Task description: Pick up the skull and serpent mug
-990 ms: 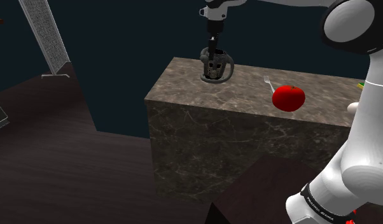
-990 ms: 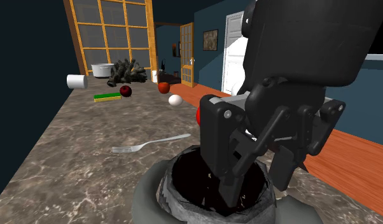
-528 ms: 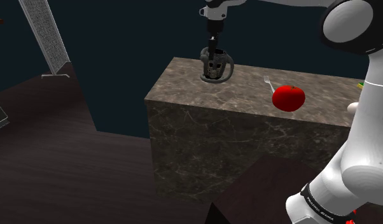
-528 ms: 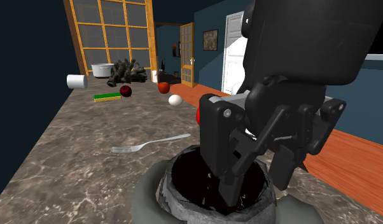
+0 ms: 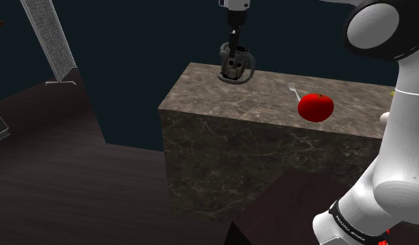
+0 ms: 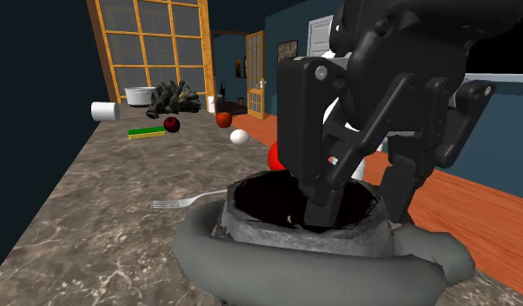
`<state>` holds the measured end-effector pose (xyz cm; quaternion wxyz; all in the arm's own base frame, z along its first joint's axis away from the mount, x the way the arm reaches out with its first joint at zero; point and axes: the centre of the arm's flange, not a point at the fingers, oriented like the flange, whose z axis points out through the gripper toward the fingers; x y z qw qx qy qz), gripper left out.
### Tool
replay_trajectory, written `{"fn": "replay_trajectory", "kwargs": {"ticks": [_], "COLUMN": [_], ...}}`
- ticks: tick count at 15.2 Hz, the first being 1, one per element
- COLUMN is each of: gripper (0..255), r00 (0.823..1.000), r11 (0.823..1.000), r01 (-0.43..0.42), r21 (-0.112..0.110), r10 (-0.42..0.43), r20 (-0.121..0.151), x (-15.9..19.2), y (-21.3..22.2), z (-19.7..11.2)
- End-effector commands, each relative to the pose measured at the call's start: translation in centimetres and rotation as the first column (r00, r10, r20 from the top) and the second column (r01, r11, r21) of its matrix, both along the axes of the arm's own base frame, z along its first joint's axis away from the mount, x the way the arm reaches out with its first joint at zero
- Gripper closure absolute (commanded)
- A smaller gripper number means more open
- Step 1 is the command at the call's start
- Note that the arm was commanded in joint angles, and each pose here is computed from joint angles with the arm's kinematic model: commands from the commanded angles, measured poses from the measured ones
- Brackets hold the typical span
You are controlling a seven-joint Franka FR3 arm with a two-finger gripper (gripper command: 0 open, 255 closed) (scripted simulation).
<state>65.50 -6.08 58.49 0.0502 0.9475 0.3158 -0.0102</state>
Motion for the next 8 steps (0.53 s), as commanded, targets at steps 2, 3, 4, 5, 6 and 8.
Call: {"fn": "replay_trajectory", "kwargs": {"ticks": [2, 3, 4, 5, 6, 8], "gripper": [255, 255, 255, 255, 255, 255], "r00": [1.0, 1.0, 1.0, 1.0, 1.0, 1.0], "r11": [1.0, 1.0, 1.0, 1.0, 1.0, 1.0], "r01": [0.0, 0.0, 0.0, 0.0, 0.0, 0.0], "r21": [0.0, 0.0, 0.0, 0.0, 0.0, 0.0], "r10": [0.0, 0.0, 0.0, 0.0, 0.0, 0.0], "r20": [0.003, 0.003, 0.003, 0.003, 0.003, 0.003], "x": [0.0, 0.0, 0.0, 0.0, 0.0, 0.0], "y": [-0.2, -0.2, -0.2, -0.2, -0.2, -0.2], "z": [1.9, 2.5, 3.0, 3.5, 4.0, 4.1]}}
